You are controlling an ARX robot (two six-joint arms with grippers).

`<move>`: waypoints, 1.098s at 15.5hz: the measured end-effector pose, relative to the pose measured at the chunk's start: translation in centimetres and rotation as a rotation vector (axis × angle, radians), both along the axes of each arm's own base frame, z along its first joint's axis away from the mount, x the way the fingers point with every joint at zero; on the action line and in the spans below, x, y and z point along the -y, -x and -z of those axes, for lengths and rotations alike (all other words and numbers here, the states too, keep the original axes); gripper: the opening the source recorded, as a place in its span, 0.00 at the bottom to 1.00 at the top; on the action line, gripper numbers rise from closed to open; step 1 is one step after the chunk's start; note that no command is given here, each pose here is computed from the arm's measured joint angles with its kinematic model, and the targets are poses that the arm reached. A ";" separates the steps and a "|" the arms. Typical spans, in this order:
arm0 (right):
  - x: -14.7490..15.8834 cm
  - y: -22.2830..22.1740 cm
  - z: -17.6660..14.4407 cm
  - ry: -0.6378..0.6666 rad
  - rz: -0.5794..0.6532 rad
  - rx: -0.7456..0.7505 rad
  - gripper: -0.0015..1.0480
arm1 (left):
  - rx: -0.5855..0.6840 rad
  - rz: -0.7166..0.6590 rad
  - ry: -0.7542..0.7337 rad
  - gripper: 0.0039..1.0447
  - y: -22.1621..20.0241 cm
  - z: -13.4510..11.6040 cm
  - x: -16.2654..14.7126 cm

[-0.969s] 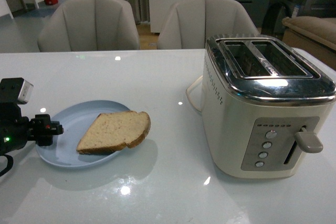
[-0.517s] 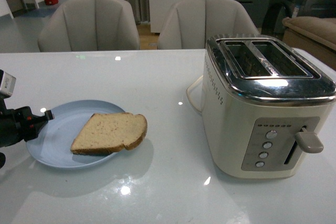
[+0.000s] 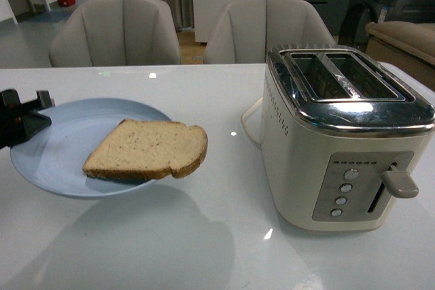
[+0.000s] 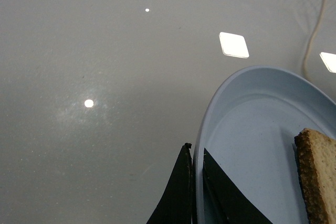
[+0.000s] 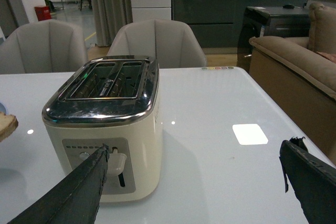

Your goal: Left arm holds plate, right arm toasts bread

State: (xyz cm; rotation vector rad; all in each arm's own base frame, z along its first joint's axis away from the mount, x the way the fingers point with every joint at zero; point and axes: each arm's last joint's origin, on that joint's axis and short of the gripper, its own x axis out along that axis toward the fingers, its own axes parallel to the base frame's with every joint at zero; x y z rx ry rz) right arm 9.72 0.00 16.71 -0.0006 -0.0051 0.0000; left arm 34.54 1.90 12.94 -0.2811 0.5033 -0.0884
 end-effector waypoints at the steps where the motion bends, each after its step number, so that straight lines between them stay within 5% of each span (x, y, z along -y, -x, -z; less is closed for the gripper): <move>1: 0.0 0.0 0.0 0.000 0.000 0.000 0.94 | 0.016 0.011 0.015 0.02 0.5 -1.9 0.5; 8: 0.0 0.0 0.0 0.000 0.000 0.000 0.94 | 0.072 0.089 0.090 0.02 3.3 -12.4 5.7; 17: 0.0 0.0 0.0 0.000 0.000 0.000 0.94 | -0.026 0.051 0.188 0.02 3.3 -12.8 8.8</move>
